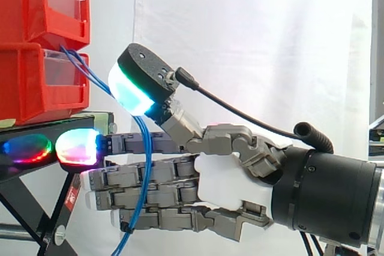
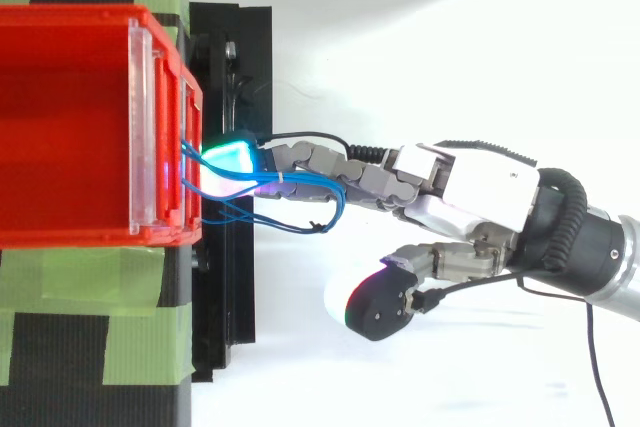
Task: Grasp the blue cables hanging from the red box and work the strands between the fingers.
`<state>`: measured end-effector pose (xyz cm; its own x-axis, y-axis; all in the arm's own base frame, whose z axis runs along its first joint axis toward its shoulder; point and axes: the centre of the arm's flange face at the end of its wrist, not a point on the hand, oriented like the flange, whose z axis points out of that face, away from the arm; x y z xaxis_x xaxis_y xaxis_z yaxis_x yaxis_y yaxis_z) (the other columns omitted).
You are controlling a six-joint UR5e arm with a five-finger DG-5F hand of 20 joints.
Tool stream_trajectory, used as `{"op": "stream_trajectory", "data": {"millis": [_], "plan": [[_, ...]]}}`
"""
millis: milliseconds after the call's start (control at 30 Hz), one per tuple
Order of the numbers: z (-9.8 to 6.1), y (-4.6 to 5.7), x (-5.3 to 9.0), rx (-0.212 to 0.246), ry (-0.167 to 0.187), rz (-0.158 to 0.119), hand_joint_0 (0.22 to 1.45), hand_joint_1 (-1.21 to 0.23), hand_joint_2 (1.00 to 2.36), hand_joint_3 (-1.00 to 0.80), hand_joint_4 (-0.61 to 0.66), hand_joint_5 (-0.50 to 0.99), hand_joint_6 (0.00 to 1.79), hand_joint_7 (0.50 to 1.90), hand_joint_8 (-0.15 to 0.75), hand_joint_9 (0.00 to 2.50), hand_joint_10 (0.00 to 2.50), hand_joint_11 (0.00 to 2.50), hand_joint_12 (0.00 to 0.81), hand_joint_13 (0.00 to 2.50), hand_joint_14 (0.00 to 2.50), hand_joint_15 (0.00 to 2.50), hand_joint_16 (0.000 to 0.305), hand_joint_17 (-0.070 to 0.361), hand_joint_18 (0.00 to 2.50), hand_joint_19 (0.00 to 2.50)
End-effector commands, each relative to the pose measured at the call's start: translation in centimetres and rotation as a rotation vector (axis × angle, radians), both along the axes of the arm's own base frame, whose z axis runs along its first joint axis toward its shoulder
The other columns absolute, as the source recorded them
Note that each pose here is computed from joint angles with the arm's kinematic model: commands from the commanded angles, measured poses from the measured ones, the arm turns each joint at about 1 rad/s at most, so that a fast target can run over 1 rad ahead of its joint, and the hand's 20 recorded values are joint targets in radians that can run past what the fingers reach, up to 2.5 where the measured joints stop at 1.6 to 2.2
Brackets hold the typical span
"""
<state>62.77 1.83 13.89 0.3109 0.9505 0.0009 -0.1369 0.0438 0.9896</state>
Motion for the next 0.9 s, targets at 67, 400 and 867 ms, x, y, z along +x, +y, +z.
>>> {"op": "stream_trajectory", "data": {"millis": [67, 400, 867], "plan": [[0.01, -0.05, -0.01, 0.001, -0.001, -0.001, 0.67, -0.52, 1.00, -1.00, 0.18, -0.28, 0.00, 0.62, 0.291, 0.28, 0.00, 0.03, 0.395, 0.23, 0.01, 0.20, 0.062, 0.140, 0.02, 0.18], [0.01, -0.15, 0.00, 0.000, -0.001, -0.003, 0.67, -0.52, 1.00, -1.00, 0.17, -0.28, 0.00, 0.62, 0.290, 0.28, 0.00, 0.03, 0.394, 0.23, 0.01, 0.20, 0.062, 0.139, 0.04, 0.18], [0.17, -0.27, 0.17, 0.001, -0.005, -0.005, 0.67, -0.53, 1.00, -1.00, 0.19, -0.27, 0.00, 0.62, 0.306, 0.34, 0.00, 0.13, 0.416, 0.37, 0.01, 0.32, 0.062, 0.140, 0.23, 0.28]]}}
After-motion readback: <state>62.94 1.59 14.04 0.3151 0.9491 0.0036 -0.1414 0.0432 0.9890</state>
